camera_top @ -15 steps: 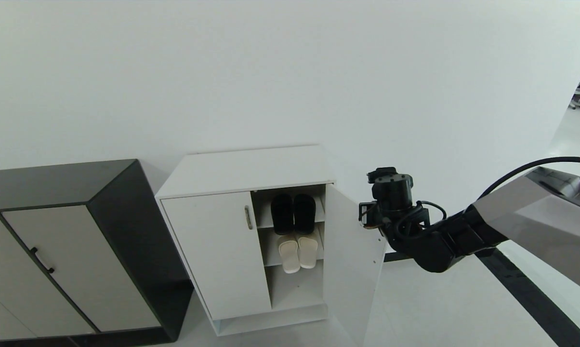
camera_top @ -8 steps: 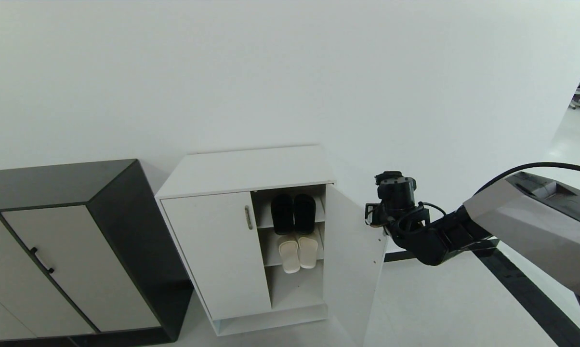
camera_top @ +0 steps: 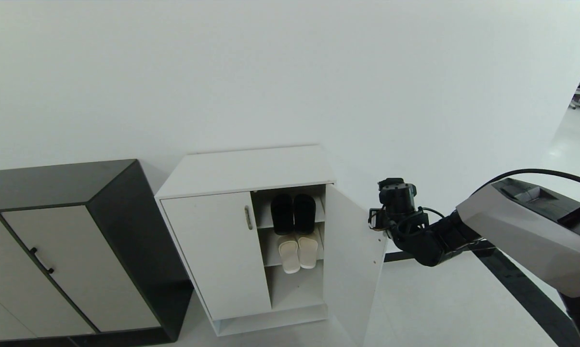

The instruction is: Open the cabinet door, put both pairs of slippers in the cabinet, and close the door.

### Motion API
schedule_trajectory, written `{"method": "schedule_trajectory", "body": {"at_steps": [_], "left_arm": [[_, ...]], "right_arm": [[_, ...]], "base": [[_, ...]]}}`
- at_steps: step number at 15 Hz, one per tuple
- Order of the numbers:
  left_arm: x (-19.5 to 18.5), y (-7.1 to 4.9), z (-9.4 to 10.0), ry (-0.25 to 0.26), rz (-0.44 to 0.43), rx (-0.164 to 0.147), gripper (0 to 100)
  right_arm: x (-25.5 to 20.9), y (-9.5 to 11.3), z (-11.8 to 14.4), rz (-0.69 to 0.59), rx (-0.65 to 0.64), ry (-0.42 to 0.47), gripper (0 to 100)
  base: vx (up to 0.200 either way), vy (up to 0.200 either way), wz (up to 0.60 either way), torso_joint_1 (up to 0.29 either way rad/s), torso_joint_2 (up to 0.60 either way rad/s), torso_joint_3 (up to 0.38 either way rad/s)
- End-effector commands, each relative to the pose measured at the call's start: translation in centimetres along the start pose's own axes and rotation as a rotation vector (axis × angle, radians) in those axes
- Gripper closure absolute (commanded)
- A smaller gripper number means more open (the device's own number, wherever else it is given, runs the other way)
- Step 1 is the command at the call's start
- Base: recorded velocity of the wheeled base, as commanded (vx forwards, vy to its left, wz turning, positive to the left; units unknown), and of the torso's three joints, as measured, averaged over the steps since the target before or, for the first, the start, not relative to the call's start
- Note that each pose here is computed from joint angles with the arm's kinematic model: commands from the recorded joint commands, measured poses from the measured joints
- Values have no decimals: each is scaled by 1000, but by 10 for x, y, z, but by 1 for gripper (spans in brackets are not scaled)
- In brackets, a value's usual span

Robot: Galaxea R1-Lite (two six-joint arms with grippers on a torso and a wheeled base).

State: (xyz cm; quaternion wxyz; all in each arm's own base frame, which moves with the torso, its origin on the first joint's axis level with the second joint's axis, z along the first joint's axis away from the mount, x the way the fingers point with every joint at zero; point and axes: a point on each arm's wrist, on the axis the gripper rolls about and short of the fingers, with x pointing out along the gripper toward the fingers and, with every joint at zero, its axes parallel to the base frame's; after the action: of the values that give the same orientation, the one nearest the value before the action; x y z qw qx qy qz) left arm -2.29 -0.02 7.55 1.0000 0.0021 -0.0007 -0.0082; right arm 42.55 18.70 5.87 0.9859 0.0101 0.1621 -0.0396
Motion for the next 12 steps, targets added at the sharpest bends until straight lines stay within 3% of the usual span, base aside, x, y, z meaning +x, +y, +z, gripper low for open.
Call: {"method": "schedule_trajectory", "body": {"at_steps": [1, 12], "left_arm": [[0, 0, 0, 1, 0, 0, 100], [0, 0, 0, 1, 1, 0, 100]], "right_arm": [[1, 0, -3, -1, -5, 8, 100], [-5, 7, -12, 13, -30, 42, 100]], "base": [[0, 0, 0, 0, 0, 0], [0, 0, 0, 0, 0, 0]]}}
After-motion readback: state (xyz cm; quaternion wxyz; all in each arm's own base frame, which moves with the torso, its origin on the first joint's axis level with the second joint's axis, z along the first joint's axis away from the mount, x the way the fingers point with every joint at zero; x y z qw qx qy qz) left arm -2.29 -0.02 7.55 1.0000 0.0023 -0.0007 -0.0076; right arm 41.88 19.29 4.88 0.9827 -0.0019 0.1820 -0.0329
